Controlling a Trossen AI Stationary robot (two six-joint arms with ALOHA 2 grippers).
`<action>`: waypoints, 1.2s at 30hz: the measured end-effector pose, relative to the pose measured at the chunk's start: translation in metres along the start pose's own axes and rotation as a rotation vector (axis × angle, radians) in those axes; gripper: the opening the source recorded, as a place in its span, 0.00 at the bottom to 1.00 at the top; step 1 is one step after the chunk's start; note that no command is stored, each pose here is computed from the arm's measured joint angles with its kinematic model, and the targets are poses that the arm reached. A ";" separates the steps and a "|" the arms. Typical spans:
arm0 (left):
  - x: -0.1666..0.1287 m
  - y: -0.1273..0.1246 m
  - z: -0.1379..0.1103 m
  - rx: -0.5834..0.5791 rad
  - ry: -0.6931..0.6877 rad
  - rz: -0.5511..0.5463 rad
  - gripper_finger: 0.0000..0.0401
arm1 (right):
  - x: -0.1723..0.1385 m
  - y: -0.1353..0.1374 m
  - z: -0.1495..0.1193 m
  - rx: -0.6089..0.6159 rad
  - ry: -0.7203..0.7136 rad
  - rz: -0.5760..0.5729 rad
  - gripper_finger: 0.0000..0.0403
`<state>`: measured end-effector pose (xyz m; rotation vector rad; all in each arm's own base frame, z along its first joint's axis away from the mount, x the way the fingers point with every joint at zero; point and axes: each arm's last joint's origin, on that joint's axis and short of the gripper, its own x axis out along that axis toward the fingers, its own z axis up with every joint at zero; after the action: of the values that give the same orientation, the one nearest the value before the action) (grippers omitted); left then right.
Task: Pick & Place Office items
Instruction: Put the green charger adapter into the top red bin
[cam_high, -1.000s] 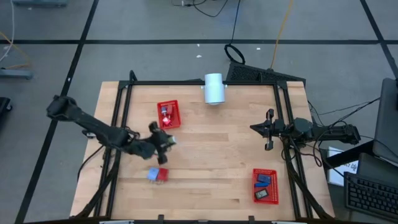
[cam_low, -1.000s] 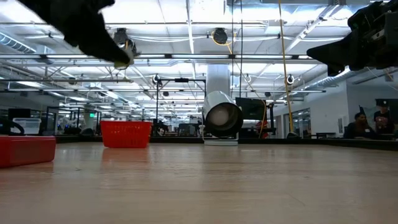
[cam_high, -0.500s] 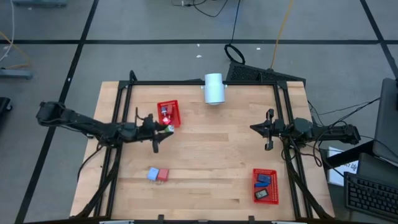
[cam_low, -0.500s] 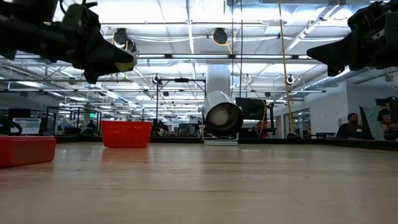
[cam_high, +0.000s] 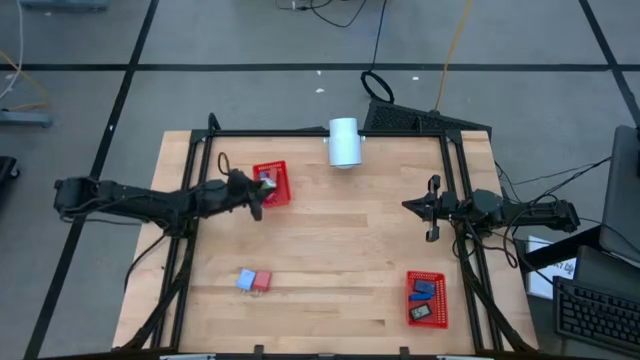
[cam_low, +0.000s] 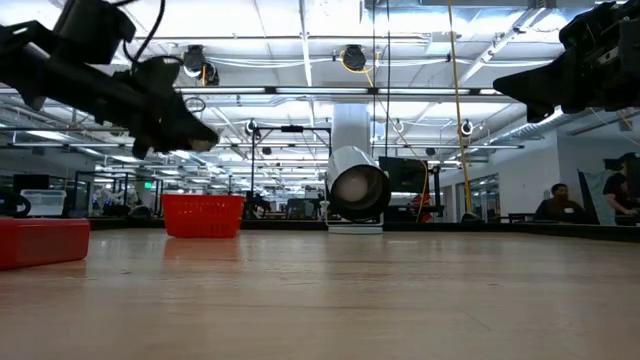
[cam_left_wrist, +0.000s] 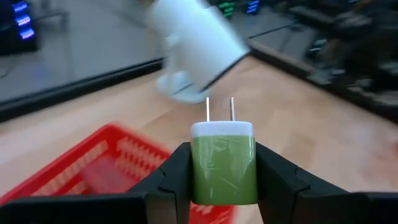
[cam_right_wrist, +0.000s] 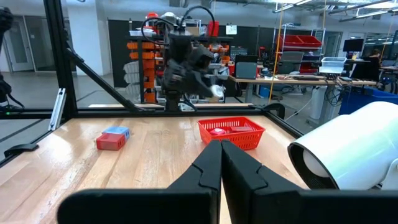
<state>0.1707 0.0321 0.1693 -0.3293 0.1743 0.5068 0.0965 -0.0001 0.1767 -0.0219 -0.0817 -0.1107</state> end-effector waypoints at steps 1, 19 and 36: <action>0.000 0.003 -0.002 -0.012 0.016 0.032 0.32 | 0.000 0.000 0.000 0.000 0.000 0.000 0.00; -0.001 0.016 -0.014 -0.295 0.083 0.246 0.32 | 0.000 0.000 0.000 0.000 0.000 0.000 0.00; 0.072 -0.015 0.005 -0.269 0.294 0.497 0.32 | 0.000 0.000 0.000 0.000 0.000 0.000 0.00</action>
<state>0.2408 0.0536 0.1609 -0.6303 0.4817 0.9770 0.0965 -0.0001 0.1767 -0.0219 -0.0817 -0.1110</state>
